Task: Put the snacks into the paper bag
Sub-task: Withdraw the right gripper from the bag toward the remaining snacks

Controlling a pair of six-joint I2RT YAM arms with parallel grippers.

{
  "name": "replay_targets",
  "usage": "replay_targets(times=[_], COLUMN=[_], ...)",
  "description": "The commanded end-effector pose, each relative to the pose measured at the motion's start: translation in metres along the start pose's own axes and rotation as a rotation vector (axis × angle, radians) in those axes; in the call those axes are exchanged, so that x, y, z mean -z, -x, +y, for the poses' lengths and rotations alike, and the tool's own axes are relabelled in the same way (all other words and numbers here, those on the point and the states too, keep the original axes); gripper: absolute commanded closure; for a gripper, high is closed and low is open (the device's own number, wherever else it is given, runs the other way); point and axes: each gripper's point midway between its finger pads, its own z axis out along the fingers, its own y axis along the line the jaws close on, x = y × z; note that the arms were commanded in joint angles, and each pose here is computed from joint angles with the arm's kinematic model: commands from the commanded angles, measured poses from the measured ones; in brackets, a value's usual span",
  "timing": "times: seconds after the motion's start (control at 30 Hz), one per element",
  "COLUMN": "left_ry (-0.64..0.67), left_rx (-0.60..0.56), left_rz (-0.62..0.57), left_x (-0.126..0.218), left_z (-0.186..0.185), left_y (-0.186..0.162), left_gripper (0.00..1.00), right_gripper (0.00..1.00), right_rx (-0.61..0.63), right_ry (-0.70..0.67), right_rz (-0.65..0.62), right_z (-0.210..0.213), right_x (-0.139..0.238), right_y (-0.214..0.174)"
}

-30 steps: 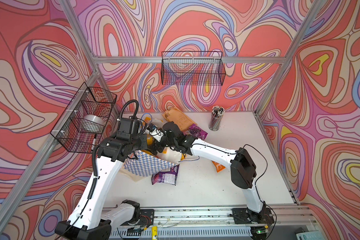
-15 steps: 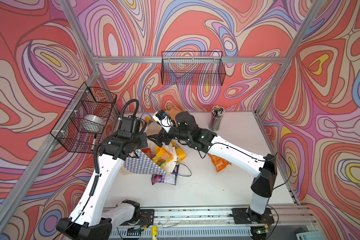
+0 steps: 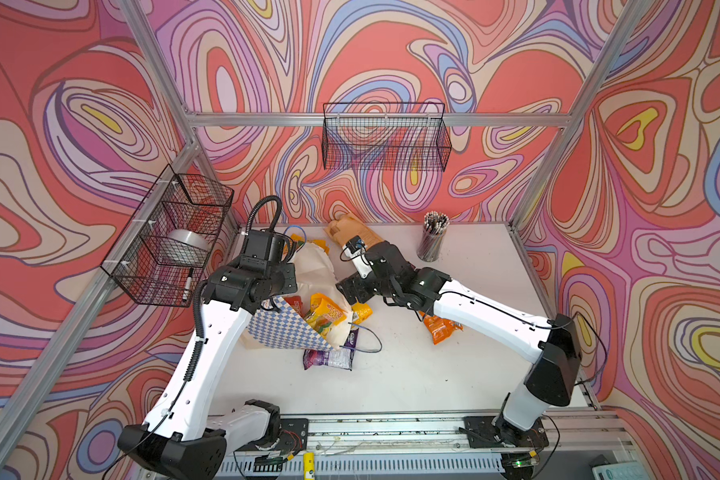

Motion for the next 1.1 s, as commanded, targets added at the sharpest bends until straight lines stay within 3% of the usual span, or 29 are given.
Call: replay_targets(times=[0.0,0.17,0.47,0.67,0.87,1.07], left_ry=[0.016,-0.001,-0.008,-0.006,-0.012,-0.017], left_rx=[0.017,0.018,0.017,0.012,0.015,0.017], left_rz=[-0.044,-0.039,-0.036,-0.038,-0.033,-0.032], left_x=[0.007,0.006,0.008,0.009,0.007,0.008], left_z=[0.003,-0.001,-0.001,0.0,-0.001,-0.002], left_y=[0.014,0.015,0.012,0.012,0.009,0.009], left_gripper=[1.0,1.0,1.0,1.0,1.0,1.0], right_gripper=[0.19,0.18,0.06,0.06,0.1,0.24], right_rx=[-0.194,-0.345,-0.495,-0.598,-0.647,-0.715], right_ry=[0.017,0.135,-0.022,-0.047,0.018,0.048], right_rz=[0.041,0.143,0.223,0.28,0.286,0.293], right_z=[-0.01,0.006,-0.026,-0.04,-0.032,-0.032], right_x=[0.006,-0.008,-0.014,-0.022,-0.04,-0.055], right_y=[-0.028,-0.073,-0.136,-0.187,-0.199,-0.204])
